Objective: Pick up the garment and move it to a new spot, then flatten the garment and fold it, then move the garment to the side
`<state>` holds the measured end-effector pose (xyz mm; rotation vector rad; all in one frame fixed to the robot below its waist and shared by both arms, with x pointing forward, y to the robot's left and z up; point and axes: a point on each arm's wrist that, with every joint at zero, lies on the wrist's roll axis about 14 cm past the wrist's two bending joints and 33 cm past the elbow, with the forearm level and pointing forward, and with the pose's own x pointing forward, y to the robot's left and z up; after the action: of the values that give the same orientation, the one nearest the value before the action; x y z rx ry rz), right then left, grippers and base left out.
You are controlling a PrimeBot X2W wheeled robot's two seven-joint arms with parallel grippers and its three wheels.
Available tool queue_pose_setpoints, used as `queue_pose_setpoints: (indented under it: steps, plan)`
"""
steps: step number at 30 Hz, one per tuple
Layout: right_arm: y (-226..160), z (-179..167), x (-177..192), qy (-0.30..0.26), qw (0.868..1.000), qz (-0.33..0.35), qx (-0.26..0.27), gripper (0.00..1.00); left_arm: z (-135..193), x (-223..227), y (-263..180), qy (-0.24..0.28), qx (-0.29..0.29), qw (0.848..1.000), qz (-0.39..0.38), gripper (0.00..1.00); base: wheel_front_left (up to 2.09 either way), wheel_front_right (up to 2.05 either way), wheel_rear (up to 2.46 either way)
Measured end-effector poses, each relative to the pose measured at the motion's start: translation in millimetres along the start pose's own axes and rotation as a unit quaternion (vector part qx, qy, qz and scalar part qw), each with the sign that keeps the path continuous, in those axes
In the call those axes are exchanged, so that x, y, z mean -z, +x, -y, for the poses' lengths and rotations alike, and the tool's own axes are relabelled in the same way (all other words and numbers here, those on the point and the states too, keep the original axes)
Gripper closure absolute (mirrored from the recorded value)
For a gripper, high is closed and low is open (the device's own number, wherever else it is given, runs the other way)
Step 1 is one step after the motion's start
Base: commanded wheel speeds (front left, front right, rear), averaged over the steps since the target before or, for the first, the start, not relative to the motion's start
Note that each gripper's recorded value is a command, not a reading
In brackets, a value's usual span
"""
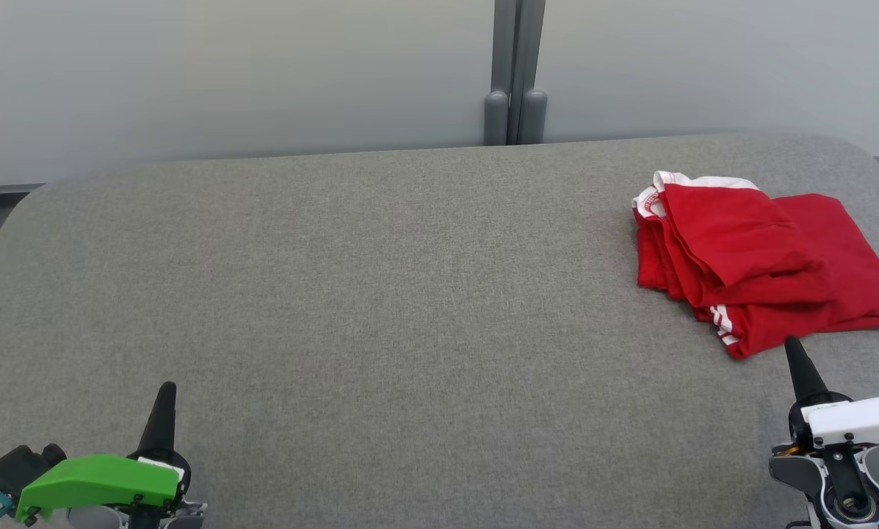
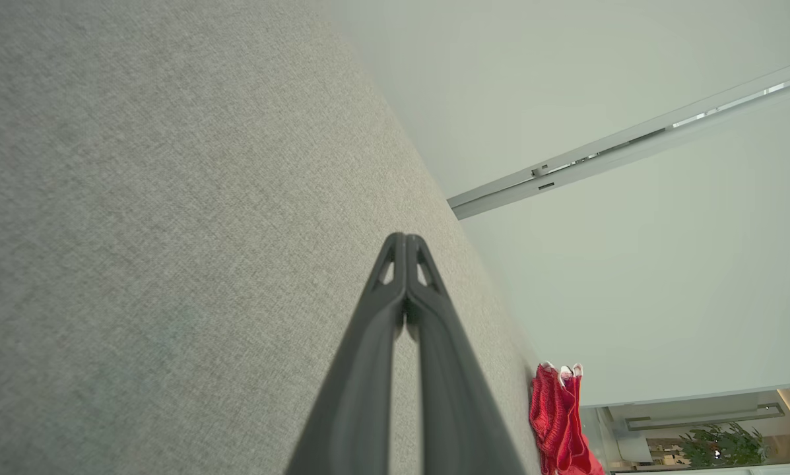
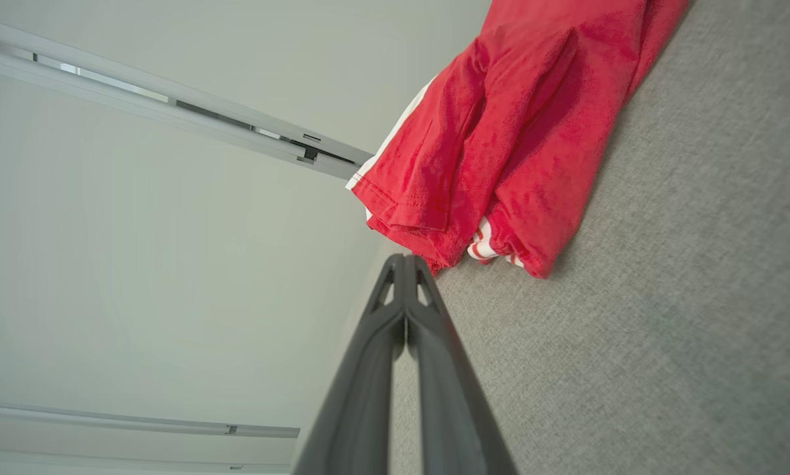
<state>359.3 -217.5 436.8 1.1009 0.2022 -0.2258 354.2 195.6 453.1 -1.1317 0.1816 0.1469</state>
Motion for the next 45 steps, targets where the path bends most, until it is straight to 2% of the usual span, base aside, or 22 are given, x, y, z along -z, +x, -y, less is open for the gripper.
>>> queue_pose_setpoints:
  steps: [11,20,32,45]
  plan:
    - [3,-16,-5,0.086,0.996,0.000,-0.031,1.00,13,-1,6,-0.085,0.022,0.996,-0.006,1.00,0.00,0.00,0.00]
    - [4,-28,-8,0.144,0.988,-0.002,-0.056,1.00,19,-4,9,-0.135,0.035,0.990,-0.006,1.00,0.00,0.00,0.00]
    - [5,-46,-13,0.230,0.969,-0.006,-0.091,1.00,35,-10,15,-0.208,0.066,0.976,-0.010,1.00,0.00,0.00,0.00]
    - [5,-50,-15,0.232,0.968,-0.004,-0.097,1.00,37,-10,16,-0.215,0.069,0.974,-0.010,1.00,0.00,0.00,0.00]
